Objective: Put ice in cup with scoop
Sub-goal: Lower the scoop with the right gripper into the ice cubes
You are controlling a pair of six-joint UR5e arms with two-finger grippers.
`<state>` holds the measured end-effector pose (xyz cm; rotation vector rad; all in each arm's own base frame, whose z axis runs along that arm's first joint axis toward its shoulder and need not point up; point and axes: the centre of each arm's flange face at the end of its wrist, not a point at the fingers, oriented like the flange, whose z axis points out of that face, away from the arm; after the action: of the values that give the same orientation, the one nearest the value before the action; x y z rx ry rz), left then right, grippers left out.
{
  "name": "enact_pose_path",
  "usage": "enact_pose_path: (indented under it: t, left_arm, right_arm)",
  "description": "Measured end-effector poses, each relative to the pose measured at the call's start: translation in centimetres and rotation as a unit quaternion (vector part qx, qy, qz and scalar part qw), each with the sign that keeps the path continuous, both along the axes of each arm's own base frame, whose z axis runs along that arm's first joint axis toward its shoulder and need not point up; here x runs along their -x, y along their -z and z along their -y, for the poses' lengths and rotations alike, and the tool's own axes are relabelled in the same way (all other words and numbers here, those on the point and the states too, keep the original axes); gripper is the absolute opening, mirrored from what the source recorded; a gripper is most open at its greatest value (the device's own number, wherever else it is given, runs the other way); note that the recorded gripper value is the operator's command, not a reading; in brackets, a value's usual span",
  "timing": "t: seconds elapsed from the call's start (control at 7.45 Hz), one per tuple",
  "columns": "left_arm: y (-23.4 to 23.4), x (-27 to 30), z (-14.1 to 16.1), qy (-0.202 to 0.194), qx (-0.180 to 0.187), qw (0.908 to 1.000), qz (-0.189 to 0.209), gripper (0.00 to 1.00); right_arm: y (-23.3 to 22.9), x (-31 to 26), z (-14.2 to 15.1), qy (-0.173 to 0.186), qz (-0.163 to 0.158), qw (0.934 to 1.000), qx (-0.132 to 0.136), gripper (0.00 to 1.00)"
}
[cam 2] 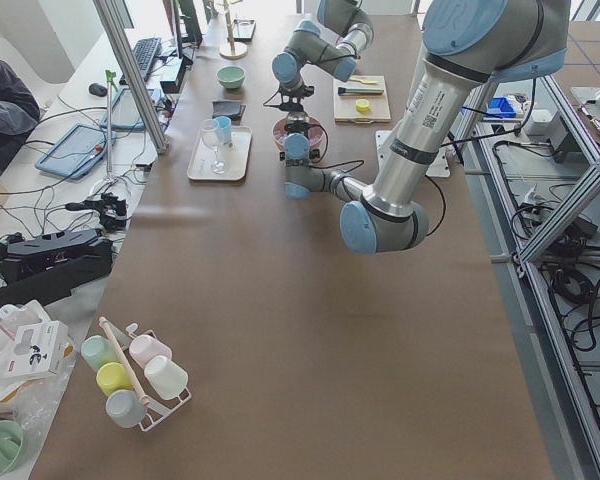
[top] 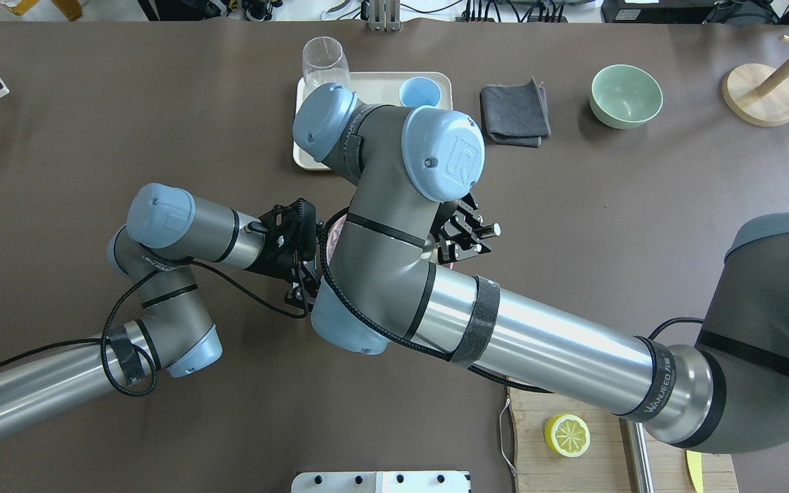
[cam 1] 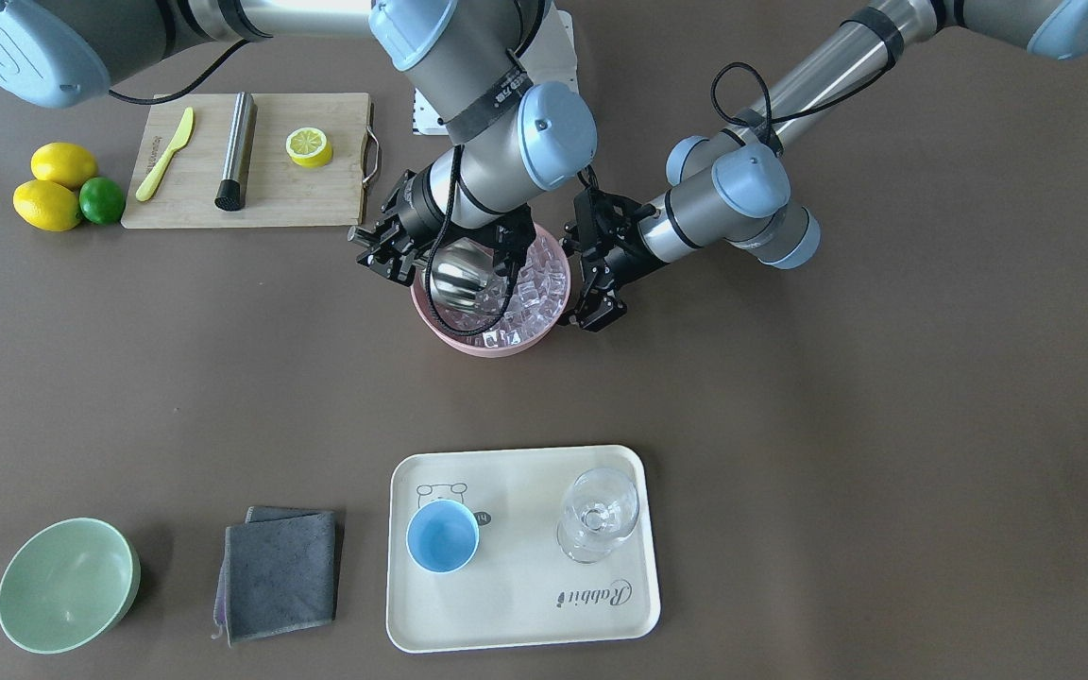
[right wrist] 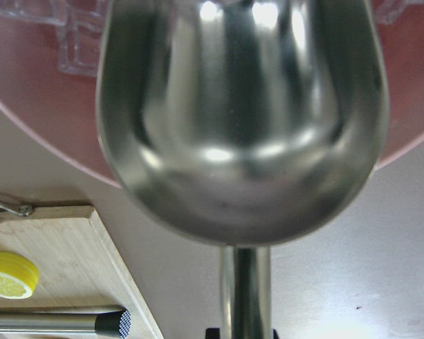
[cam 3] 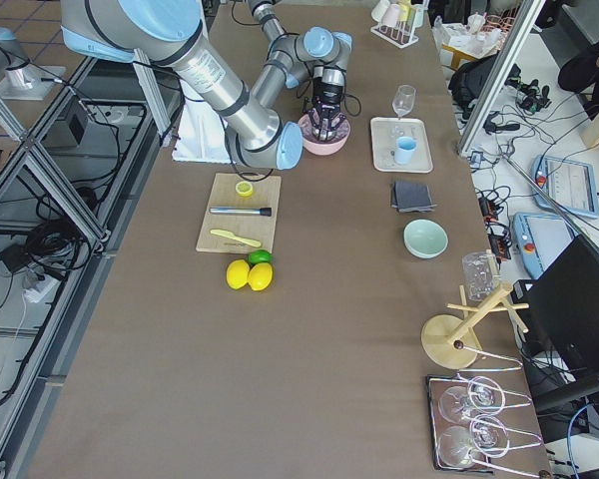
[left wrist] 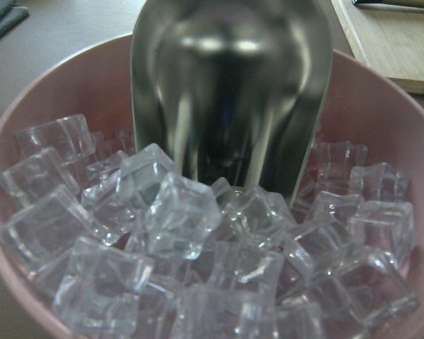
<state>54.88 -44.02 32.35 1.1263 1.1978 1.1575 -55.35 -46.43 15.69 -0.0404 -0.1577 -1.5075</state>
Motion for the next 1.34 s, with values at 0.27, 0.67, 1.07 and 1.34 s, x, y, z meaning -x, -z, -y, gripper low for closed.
enact_pose_path:
  t: [0.27, 0.67, 1.07, 1.34]
  left_arm:
    - [0.0, 0.0, 0.0, 0.000, 0.000, 1.0000, 0.000, 0.99]
    - [-0.1, 0.0, 0.0, 0.000, 0.000, 1.0000, 0.002, 0.99]
    - [-0.2, -0.2, -0.2, -0.002, 0.000, 1.0000, 0.003, 0.99]
    - [-0.2, -0.3, -0.3, -0.003, -0.001, 1.0000, 0.003, 0.99]
  right_arm:
    - [-0.1, 0.1, -0.1, -0.009, 0.017, 0.9998, -0.007, 0.00]
    - [-0.4, -0.8, -0.7, -0.032, 0.043, 0.9984, -0.019, 0.00]
    - [-1.3, -1.8, -1.3, -0.063, 0.062, 0.9958, -0.026, 0.00]
    - [-1.8, -2.6, -1.9, -0.069, 0.077, 0.9943, -0.028, 0.00]
